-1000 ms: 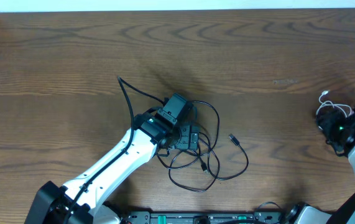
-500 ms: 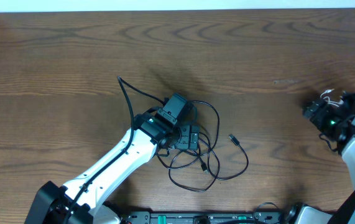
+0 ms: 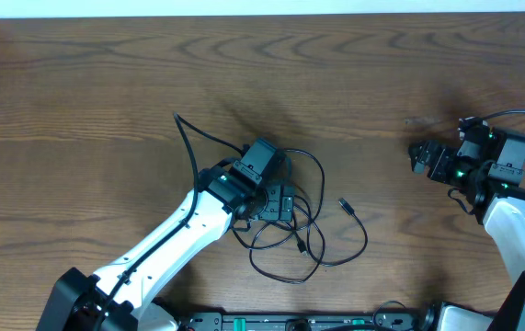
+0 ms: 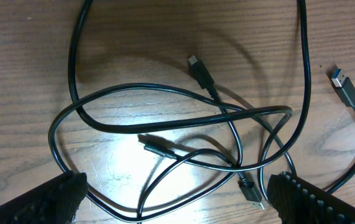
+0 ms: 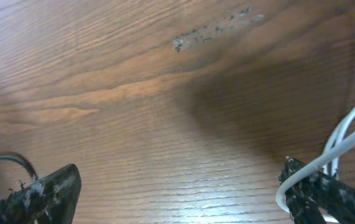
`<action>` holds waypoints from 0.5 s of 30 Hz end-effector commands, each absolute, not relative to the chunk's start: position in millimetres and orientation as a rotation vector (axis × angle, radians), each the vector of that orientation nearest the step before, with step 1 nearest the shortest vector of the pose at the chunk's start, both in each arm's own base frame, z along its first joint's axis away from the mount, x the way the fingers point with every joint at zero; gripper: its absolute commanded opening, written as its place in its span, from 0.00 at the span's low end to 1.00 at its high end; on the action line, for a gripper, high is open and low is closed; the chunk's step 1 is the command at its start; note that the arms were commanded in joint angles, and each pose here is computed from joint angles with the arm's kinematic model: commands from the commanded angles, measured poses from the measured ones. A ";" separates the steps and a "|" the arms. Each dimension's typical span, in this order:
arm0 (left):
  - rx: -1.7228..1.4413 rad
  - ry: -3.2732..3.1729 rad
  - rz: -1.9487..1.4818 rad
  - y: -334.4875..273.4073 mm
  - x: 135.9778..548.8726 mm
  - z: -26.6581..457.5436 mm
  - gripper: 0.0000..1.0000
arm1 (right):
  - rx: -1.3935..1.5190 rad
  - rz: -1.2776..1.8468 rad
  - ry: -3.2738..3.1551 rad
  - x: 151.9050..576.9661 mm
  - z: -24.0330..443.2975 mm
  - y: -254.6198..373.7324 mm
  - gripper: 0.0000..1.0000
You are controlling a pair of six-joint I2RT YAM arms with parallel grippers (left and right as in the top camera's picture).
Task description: Untangle cables
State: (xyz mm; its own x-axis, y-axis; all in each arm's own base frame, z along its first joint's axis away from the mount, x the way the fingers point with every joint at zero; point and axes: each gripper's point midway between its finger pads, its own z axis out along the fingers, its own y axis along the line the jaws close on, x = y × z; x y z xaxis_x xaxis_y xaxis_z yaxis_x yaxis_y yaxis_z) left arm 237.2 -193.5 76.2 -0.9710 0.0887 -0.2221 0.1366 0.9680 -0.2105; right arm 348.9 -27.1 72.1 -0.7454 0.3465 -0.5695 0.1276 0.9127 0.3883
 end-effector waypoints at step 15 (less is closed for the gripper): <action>0.176 2.886 -0.324 -193.7 241.7 81.3 0.98 | 0.429 0.003 2.431 334.9 71.0 -79.2 0.99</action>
State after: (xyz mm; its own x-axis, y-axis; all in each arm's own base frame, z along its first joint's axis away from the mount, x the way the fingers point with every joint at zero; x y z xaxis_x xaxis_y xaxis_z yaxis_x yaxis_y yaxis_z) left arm 237.2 -193.5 76.2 -0.9710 0.0887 -0.2221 0.1366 0.9680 -0.2105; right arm 334.7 -76.2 58.3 -0.7369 0.3554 -0.5751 0.3283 0.9318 0.1551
